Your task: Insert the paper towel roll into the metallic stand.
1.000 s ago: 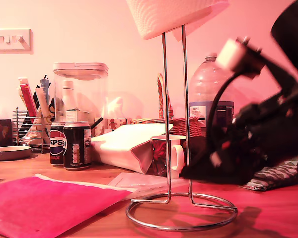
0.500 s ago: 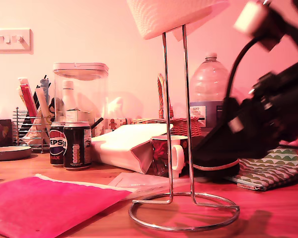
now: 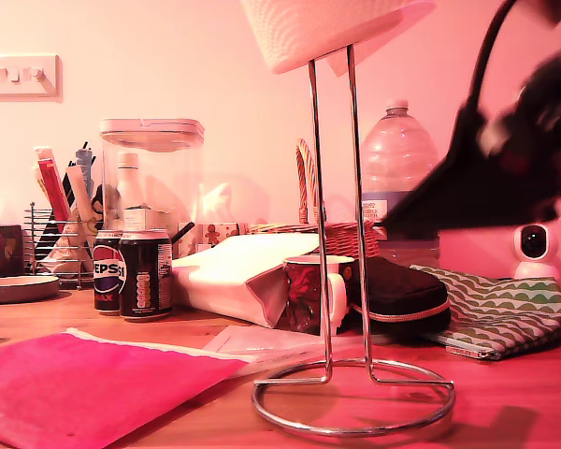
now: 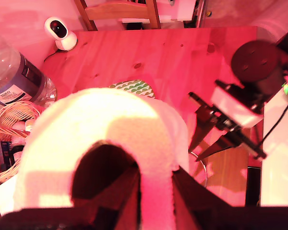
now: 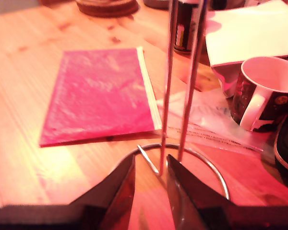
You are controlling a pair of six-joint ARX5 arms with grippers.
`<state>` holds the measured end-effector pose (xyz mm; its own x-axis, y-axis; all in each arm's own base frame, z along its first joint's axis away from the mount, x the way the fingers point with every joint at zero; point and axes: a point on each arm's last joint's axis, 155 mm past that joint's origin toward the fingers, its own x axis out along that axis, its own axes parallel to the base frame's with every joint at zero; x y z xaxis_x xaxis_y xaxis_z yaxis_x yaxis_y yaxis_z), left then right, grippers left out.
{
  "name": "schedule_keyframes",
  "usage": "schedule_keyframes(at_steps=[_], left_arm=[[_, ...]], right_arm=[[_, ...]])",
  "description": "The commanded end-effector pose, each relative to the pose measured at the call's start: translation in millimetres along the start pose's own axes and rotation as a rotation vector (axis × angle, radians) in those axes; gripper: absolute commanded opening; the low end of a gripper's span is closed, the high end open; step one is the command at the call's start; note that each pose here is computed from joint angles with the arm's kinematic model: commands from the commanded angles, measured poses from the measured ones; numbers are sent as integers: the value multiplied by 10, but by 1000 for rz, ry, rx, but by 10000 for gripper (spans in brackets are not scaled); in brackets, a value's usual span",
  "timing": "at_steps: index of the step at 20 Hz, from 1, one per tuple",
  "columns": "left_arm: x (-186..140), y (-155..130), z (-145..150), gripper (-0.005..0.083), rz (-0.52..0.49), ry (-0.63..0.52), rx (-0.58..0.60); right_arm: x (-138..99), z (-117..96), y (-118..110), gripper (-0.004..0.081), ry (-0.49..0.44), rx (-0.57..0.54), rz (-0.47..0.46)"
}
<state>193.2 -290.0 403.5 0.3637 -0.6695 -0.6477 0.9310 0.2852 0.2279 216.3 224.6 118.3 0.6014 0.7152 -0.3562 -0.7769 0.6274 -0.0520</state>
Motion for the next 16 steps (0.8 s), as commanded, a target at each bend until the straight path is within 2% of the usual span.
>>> schedule_keyframes(at_steps=[1,5,9,16], left_arm=[[121,6,11,-24,-8,12,-10],[289,12,-23,-24,-23,47,-14],[390,15,-45,-24,-32,68,-18],[477,-63,-38,-24,-91,69,-88]], right_arm=[[-54,36,45,177,-26,0,9],[-232,295,116,177,-125,4,16],[-389,372,186,175,-161,19,35],[-601,540,136,175,-246,24,-2]])
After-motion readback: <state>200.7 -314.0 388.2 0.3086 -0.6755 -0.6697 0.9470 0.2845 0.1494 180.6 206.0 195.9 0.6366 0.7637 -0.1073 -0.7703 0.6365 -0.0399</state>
